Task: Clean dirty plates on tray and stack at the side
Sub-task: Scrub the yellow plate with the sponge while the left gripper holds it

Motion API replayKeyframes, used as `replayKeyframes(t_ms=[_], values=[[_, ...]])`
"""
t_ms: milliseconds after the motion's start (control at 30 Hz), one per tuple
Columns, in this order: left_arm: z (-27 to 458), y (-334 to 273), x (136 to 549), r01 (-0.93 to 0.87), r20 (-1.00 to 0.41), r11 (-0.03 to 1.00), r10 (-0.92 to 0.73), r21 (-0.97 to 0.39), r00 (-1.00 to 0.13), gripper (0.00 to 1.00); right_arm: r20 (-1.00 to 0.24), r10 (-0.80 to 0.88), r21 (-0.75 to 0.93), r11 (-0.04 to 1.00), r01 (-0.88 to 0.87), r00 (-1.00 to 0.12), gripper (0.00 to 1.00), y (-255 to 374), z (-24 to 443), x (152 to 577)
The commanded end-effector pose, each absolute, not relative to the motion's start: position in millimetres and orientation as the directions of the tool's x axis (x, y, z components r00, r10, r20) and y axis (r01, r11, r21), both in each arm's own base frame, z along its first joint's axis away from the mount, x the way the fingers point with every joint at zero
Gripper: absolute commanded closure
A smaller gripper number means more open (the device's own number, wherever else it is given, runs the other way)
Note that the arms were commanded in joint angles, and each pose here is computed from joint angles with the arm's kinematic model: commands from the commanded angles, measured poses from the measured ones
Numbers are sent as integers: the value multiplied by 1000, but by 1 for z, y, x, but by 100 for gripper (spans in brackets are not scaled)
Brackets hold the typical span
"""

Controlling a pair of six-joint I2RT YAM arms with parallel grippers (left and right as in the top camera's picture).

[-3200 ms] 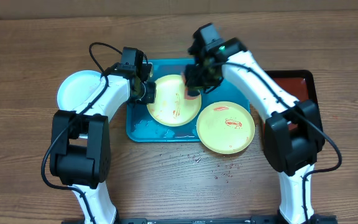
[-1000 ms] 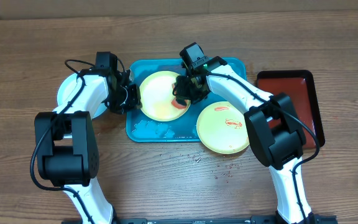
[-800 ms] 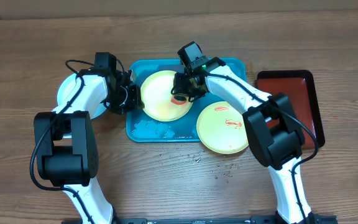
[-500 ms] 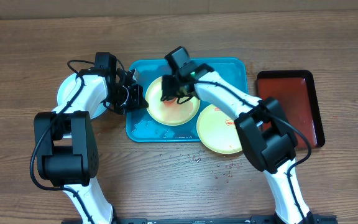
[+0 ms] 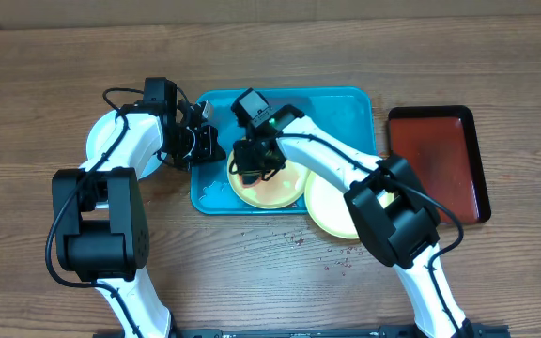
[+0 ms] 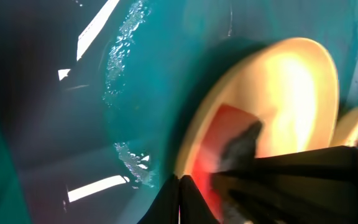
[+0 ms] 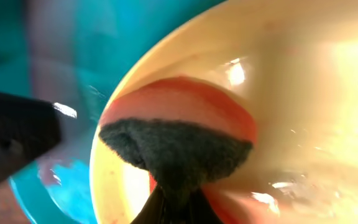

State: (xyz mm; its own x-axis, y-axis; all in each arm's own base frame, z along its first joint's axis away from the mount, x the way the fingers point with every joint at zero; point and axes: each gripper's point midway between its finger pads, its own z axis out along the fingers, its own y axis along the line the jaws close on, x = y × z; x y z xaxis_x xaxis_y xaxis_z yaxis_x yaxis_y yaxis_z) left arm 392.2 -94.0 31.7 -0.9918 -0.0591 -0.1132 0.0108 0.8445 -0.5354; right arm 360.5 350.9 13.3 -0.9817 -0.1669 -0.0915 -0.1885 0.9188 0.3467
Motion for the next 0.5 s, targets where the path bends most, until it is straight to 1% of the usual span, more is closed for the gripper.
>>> replayKeyframes(t_ms=[0, 133, 267, 367, 467], values=[[35, -93, 395, 19, -128, 856, -56, -517, -990, 96, -86, -126, 311, 939, -146, -988, 96, 324, 9, 383], [35, -93, 394, 17, -124, 855, -55, -518, -991, 95, -98, -80, 318, 942, -107, -992, 96, 310, 12, 400], [35, -96, 392, 23, -122, 855, -47, -518, -991, 79, -98, -70, 317, 943, -98, -993, 96, 306, 12, 403], [35, -100, 391, 30, -121, 853, -39, -521, -992, 69, -111, -72, 324, 940, -104, -991, 96, 309, 13, 405], [35, -106, 390, 43, -121, 852, -24, -521, -992, 65, -127, -77, 333, 936, -115, -989, 96, 315, 14, 406]])
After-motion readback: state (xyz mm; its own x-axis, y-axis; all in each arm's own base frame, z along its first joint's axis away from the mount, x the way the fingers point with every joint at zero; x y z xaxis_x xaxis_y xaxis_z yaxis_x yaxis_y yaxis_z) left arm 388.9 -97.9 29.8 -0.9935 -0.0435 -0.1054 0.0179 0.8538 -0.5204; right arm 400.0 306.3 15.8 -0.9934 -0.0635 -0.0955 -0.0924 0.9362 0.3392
